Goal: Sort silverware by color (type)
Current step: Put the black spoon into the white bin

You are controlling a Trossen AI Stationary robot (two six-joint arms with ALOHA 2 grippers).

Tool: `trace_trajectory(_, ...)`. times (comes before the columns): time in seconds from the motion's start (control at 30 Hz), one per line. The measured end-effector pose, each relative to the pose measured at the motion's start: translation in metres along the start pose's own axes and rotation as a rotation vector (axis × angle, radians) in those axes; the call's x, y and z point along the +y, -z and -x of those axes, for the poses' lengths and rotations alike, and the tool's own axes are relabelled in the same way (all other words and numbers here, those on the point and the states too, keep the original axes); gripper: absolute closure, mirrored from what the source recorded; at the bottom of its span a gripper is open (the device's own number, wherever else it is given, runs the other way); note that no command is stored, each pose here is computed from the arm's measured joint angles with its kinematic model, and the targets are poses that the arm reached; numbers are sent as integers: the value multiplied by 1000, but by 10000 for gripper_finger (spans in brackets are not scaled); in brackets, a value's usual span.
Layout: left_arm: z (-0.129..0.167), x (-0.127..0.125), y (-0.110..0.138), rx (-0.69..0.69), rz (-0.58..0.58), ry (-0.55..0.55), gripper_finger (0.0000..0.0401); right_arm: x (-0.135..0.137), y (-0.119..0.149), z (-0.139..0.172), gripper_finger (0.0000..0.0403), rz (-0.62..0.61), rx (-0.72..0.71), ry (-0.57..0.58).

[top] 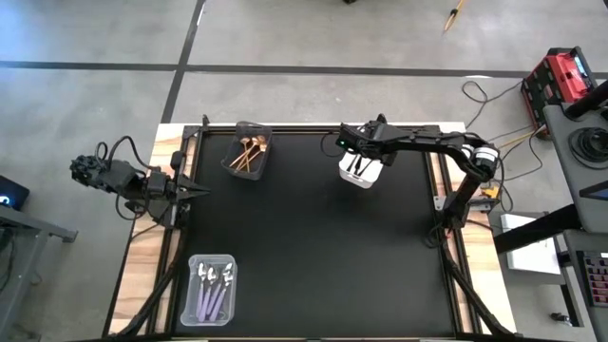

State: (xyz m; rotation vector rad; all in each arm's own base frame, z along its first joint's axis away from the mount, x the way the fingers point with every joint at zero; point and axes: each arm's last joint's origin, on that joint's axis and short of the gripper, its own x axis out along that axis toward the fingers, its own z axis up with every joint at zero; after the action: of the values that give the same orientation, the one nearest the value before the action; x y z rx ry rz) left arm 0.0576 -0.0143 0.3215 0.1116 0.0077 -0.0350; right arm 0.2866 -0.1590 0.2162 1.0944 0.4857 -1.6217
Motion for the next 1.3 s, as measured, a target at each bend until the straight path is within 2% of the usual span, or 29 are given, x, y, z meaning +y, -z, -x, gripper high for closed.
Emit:
trace_trajectory(0.53, 0, 0, 0, 0, -7, 0, 401, 2, 7, -16, 390, -24, 15, 47)
trace_trajectory(0.87, 0, 0, 0, 0, -8, 0, 401, 1, 8, -18, 390, -70, 23, 55)
trace_trajectory(1.3, 0, 0, 0, 0, -8, 0, 401, -1, 10, -20, 390, -64, 41, 68)
